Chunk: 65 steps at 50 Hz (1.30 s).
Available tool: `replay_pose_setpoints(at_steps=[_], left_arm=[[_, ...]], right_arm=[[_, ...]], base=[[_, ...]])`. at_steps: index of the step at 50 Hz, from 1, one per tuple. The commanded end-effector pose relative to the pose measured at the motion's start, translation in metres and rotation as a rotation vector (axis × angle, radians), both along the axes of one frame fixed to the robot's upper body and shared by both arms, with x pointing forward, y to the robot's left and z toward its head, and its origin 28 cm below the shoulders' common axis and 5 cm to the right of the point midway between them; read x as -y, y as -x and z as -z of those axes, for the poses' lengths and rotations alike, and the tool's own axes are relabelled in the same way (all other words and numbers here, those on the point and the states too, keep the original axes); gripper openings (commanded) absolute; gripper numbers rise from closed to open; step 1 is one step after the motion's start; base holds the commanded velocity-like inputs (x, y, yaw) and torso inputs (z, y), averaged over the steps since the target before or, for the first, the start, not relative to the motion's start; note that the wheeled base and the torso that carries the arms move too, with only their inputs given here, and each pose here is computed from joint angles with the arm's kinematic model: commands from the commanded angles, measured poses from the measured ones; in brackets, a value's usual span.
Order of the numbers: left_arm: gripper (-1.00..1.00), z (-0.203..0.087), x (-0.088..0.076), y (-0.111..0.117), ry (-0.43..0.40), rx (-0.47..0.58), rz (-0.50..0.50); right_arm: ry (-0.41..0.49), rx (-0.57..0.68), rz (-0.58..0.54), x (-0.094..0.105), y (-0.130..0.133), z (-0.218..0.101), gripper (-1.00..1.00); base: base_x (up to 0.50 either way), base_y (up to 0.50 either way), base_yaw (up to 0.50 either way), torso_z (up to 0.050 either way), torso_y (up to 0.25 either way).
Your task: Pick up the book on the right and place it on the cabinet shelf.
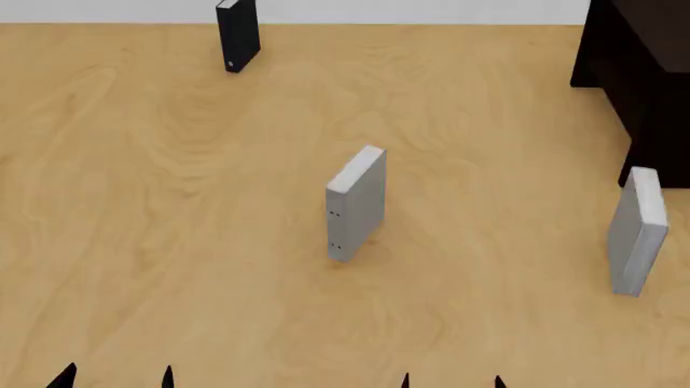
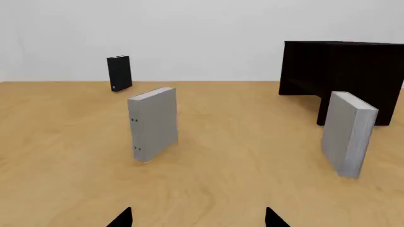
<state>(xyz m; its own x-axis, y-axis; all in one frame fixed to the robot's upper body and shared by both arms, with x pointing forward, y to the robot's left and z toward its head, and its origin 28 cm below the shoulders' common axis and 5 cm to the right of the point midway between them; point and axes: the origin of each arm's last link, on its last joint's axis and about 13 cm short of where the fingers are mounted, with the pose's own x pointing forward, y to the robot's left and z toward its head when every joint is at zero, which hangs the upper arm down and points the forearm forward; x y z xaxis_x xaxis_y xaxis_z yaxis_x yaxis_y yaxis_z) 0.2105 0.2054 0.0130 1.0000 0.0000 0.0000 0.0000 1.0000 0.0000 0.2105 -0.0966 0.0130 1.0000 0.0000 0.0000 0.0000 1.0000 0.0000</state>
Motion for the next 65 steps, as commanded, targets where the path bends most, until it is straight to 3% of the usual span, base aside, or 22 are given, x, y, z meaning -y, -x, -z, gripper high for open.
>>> replay_pose_setpoints(at_steps=[1,5,15,16,25,32,40,52,56,58,65], left_arm=[[1.00,0.000,0.000,0.000,0.000,0.000,0.000],[1.00,-0.004,0.001,0.004,0.009,0.055,0.048],[1.00,-0.005,0.000,0.002,0.015,0.069,0.056],[1.00,-0.006,0.001,0.000,-0.015,0.097,0.048],[1.00,-0.072,0.005,-0.018,-0.025,0.221,0.069],[1.00,-0.120,0.002,-0.036,-0.021,0.322,0.031],[1.00,-0.123,0.000,-0.047,-0.066,0.354,0.031],[1.00,-0.129,-0.002,-0.034,-0.055,0.376,0.065],[1.00,-0.133,-0.001,-0.031,-0.097,0.412,0.050],[1.00,-0.134,0.000,-0.030,-0.062,0.391,0.066],[1.00,-0.134,0.002,-0.028,-0.139,0.422,0.044]], right_arm=[[0.000,0.000,0.000,0.002,0.000,0.000,1.00],[0.004,0.006,0.012,0.001,-0.001,0.000,1.00],[-0.009,0.041,0.010,0.002,0.000,-0.005,1.00],[0.007,0.035,0.011,0.003,-0.003,-0.007,1.00],[0.033,0.151,0.007,0.012,-0.009,-0.077,1.00],[0.067,0.204,-0.004,0.016,-0.016,-0.126,1.00],[0.066,0.184,-0.025,0.016,-0.022,-0.119,1.00],[0.075,0.198,-0.058,0.016,-0.015,-0.123,1.00],[0.077,0.200,-0.060,0.018,-0.013,-0.125,1.00],[0.077,0.202,-0.062,0.018,-0.012,-0.126,1.00],[0.075,0.195,-0.092,0.018,-0.013,-0.124,1.00]], base=[[0.00,0.00,0.00,0.000,0.000],[0.00,0.00,0.00,0.012,0.000],[0.00,0.00,0.00,0.050,0.000],[0.00,0.00,0.00,0.050,0.000],[0.00,0.00,0.00,0.050,0.000],[0.00,0.00,0.00,0.050,0.000],[0.00,0.00,0.00,0.050,0.000],[0.36,-0.02,0.00,0.034,0.000],[0.50,-0.08,0.00,0.000,0.000],[0.50,-0.09,0.00,0.000,0.000],[0.50,-0.10,0.00,0.000,0.000]])
